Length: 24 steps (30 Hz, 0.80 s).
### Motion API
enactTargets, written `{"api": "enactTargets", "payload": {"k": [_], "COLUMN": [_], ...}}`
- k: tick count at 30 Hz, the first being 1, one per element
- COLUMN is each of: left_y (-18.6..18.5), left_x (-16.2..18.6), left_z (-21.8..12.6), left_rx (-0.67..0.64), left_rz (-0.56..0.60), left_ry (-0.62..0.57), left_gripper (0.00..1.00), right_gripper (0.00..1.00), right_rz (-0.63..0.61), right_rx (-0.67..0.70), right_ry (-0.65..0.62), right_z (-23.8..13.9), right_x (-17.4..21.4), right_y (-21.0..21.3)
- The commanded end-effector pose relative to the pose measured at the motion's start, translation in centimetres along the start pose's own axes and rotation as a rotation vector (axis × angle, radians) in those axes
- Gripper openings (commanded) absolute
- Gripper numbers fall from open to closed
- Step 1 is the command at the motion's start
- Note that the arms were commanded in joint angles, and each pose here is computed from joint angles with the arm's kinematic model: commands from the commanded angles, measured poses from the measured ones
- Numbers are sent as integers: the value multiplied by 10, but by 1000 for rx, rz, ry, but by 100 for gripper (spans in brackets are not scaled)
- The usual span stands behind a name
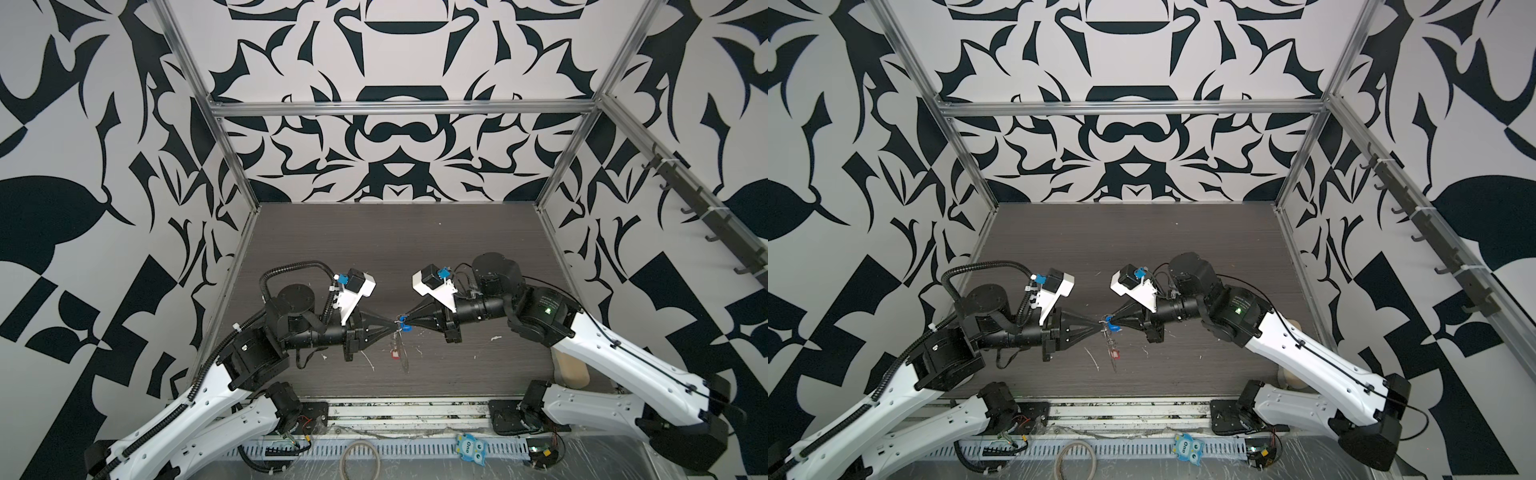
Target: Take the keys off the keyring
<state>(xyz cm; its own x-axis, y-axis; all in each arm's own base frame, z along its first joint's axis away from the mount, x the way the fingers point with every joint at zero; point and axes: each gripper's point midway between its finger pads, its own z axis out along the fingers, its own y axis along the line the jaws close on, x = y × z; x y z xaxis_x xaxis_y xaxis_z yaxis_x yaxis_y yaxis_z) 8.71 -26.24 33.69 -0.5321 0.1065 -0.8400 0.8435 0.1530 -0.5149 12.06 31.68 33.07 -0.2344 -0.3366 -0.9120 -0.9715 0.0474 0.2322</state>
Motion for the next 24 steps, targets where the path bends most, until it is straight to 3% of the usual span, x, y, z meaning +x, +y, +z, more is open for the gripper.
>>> {"api": "enactTargets", "payload": {"k": [1,10,24], "left_y": [-19,-22,-19], "left_x": [-3,-2,-26], "left_z": [-1,-2,-23], "left_rx": [96,116,26], "left_rz": [23,25,74], "left_ry": [0,-5,-180], "left_gripper": [0,0,0], "right_gripper": [0,0,0], "right_rz": [-16,9,60], "right_rx": [18,-24,-1], "right_ry": [-50,-32,-39], "right_z": [-4,-2,1], "right_x": [-19,-20,9], "right_y": [-5,-10,-14]}}
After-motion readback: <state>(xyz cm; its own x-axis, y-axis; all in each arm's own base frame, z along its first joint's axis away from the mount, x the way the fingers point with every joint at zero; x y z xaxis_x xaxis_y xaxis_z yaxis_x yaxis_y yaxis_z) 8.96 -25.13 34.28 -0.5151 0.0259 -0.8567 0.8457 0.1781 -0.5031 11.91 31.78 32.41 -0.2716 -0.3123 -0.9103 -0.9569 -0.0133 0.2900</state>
